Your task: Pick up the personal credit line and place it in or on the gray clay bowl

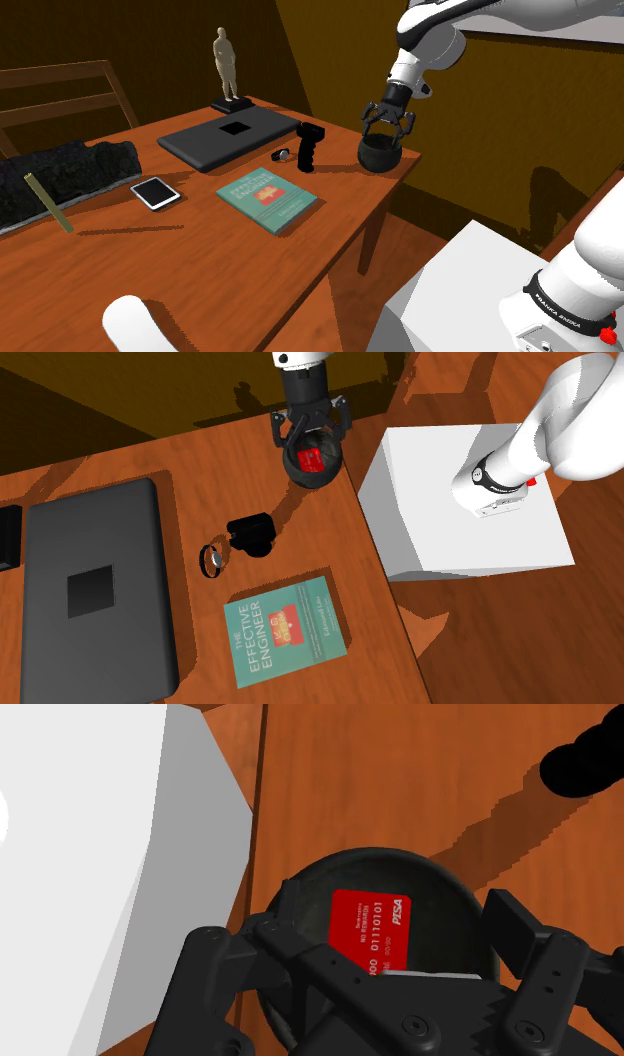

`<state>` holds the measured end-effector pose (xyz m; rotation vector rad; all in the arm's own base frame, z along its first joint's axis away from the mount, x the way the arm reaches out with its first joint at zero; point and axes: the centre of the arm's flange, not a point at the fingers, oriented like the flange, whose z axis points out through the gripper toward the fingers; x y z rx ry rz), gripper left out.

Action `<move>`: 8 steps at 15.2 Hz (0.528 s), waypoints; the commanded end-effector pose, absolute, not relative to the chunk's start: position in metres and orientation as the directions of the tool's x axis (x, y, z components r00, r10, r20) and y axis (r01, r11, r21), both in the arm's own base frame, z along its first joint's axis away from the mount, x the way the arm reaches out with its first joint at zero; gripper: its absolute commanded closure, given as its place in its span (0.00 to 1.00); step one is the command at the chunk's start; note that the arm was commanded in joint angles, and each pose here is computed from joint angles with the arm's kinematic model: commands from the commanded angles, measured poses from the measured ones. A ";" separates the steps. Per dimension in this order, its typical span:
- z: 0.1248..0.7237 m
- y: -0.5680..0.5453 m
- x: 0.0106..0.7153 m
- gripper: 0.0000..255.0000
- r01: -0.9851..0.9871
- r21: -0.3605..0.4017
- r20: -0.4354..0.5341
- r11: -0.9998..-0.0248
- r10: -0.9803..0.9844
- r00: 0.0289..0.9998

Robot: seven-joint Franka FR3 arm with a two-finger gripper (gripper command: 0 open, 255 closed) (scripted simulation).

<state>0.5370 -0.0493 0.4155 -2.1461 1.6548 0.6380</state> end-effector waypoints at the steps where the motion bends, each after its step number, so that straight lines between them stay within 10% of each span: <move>1: 0.433 -0.060 0.539 0.00 -0.968 -0.006 -0.550 -0.252 -0.807 0.214; 8: 0.453 -0.073 0.542 0.00 -0.968 -0.006 -0.550 -0.252 -0.807 0.214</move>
